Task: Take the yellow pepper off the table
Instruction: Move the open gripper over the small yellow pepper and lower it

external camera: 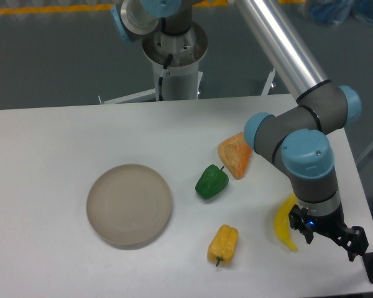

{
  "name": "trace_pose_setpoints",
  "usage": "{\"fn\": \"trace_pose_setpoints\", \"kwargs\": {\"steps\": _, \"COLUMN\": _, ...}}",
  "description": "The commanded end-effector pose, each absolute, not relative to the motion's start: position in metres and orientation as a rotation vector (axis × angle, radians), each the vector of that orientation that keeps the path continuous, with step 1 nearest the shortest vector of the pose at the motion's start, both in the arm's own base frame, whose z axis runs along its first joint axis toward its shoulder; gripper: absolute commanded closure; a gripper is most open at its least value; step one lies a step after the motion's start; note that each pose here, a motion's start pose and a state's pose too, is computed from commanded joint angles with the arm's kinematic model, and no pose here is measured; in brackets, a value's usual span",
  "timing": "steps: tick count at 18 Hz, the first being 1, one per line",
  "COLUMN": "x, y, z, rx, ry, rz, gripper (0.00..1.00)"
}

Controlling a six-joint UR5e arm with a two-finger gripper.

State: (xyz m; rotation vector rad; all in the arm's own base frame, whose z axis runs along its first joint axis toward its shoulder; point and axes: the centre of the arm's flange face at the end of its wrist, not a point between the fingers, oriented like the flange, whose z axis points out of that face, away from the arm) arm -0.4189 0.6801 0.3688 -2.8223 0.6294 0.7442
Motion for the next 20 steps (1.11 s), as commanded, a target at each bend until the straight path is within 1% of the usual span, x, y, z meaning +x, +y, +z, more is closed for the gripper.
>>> {"fn": "trace_pose_setpoints", "kwargs": {"steps": 6, "x": -0.411, "y": 0.684, "z": 0.376, "rx": -2.800, "ry": 0.642, "rz": 0.740, "gripper": 0.00}}
{"fn": "trace_pose_setpoints", "kwargs": {"steps": 11, "x": -0.406, "y": 0.679, "z": 0.385, "rx": -2.794, "ry": 0.642, "rz": 0.737, "gripper": 0.00}}
{"fn": "trace_pose_setpoints", "kwargs": {"steps": 14, "x": -0.391, "y": 0.667, "z": 0.398, "rx": -2.796, "ry": 0.651, "rz": 0.719, "gripper": 0.00}}
{"fn": "trace_pose_setpoints", "kwargs": {"steps": 16, "x": -0.379, "y": 0.655, "z": 0.404, "rx": -2.828, "ry": 0.589, "rz": 0.642, "gripper": 0.00}}
{"fn": "trace_pose_setpoints", "kwargs": {"steps": 17, "x": -0.372, "y": 0.651, "z": 0.408, "rx": -2.845, "ry": 0.473, "rz": 0.596, "gripper": 0.00}}
{"fn": "trace_pose_setpoints", "kwargs": {"steps": 18, "x": -0.367, "y": 0.651, "z": 0.411, "rx": -2.838, "ry": 0.362, "rz": 0.536, "gripper": 0.00}}
{"fn": "trace_pose_setpoints", "kwargs": {"steps": 20, "x": -0.354, "y": 0.653, "z": 0.409, "rx": -2.809, "ry": 0.210, "rz": 0.374, "gripper": 0.00}}
